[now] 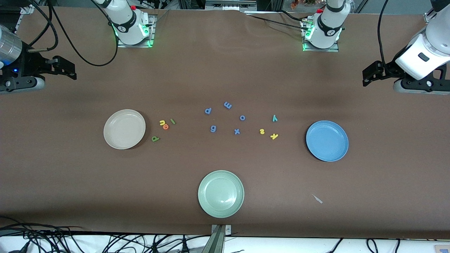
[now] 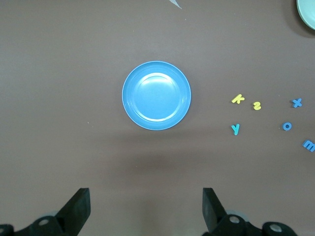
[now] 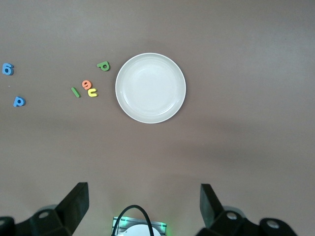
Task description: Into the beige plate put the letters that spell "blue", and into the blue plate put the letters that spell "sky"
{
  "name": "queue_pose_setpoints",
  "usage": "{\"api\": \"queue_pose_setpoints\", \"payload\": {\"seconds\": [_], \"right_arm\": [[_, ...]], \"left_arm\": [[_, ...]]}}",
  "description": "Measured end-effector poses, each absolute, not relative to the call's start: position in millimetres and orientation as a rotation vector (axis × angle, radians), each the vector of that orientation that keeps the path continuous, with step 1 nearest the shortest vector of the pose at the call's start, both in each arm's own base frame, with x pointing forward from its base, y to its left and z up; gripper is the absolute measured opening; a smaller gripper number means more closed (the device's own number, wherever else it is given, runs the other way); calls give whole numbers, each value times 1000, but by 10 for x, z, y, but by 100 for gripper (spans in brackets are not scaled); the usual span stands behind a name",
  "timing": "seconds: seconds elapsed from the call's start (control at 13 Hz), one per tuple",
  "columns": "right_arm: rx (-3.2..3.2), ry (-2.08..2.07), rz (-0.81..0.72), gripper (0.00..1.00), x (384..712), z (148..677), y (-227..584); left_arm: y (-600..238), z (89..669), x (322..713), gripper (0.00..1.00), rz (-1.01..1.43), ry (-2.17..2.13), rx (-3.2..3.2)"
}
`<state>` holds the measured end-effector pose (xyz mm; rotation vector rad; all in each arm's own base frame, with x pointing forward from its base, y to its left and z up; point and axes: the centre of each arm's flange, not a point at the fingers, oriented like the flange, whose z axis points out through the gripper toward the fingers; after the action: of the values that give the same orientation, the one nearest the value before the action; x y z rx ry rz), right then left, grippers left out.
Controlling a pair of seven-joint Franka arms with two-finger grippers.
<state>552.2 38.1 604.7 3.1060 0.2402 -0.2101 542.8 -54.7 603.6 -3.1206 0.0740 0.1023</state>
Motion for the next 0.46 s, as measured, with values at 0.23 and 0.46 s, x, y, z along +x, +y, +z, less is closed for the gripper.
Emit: {"api": "queue_pose_setpoints", "payload": {"seconds": [0.23,0.46], "right_arm": [[3106,237,-209,100,5523,6050,370],[3106,237,-208,100,5524,6050,368]], "left_arm": [[-547,6036,5428,100,102,74,-3121],[-548,6036,5428,100,102,74,-3121]]}}
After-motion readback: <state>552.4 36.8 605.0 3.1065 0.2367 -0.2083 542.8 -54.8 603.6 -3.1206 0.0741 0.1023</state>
